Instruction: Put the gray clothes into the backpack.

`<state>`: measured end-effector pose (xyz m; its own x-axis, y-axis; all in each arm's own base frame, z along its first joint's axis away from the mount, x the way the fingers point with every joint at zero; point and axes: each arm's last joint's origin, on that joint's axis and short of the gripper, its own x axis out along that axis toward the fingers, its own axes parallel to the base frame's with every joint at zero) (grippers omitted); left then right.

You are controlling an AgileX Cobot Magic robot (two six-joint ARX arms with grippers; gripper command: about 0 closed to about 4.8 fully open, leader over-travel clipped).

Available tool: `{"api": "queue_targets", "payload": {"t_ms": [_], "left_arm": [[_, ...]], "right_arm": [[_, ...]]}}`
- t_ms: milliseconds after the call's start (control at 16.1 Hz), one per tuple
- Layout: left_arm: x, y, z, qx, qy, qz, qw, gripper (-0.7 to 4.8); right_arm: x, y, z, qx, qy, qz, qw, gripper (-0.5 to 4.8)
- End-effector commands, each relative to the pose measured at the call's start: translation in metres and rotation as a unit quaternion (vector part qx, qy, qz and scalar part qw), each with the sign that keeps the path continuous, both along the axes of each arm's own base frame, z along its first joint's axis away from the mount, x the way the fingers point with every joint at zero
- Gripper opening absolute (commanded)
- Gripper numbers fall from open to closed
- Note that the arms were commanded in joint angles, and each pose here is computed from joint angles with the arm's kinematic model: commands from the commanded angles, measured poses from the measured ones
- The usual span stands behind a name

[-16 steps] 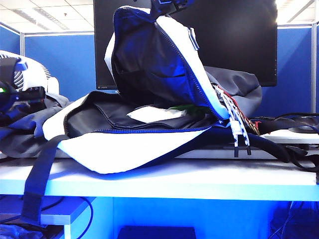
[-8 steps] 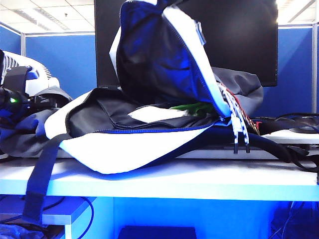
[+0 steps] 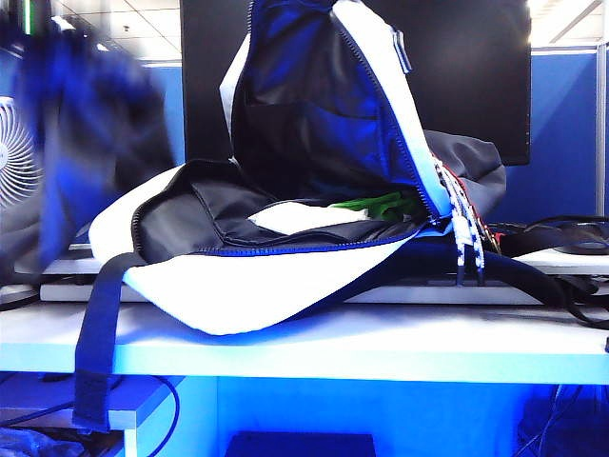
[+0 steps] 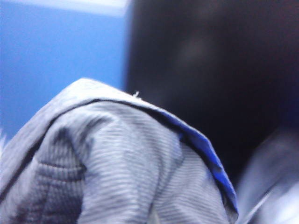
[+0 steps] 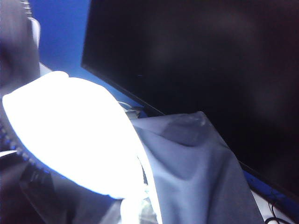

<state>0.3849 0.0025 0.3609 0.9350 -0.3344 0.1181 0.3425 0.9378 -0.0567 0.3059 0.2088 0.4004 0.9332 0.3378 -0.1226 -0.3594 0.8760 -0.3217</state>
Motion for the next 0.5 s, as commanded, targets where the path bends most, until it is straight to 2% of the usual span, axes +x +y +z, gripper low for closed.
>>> {"api": "queue_targets", "payload": {"t_ms": [62, 186, 248, 372, 496], "left_arm": [[-0.028, -0.005, 0.059, -0.021, -0.023, -0.075, 0.997, -0.06], [-0.056, -0.008, 0.081, -0.035, -0.014, -0.123, 0.992, -0.06], [-0.071, -0.016, 0.089, -0.034, -0.008, -0.167, 0.985, -0.06], [-0.095, -0.032, 0.097, -0.026, 0.021, -0.242, 0.970, -0.06], [-0.112, -0.058, 0.095, -0.010, 0.060, -0.312, 0.948, -0.06]], "right_arm": [[0.001, -0.011, 0.018, 0.036, -0.046, -0.023, 0.998, -0.06], [0.003, -0.015, 0.019, 0.038, -0.049, -0.030, 0.998, -0.06], [0.006, -0.018, 0.021, 0.043, -0.058, -0.035, 0.997, -0.06], [0.007, -0.020, 0.025, 0.056, -0.076, -0.038, 0.995, -0.06], [0.006, -0.020, 0.028, 0.065, -0.090, -0.038, 0.993, -0.06]]}}
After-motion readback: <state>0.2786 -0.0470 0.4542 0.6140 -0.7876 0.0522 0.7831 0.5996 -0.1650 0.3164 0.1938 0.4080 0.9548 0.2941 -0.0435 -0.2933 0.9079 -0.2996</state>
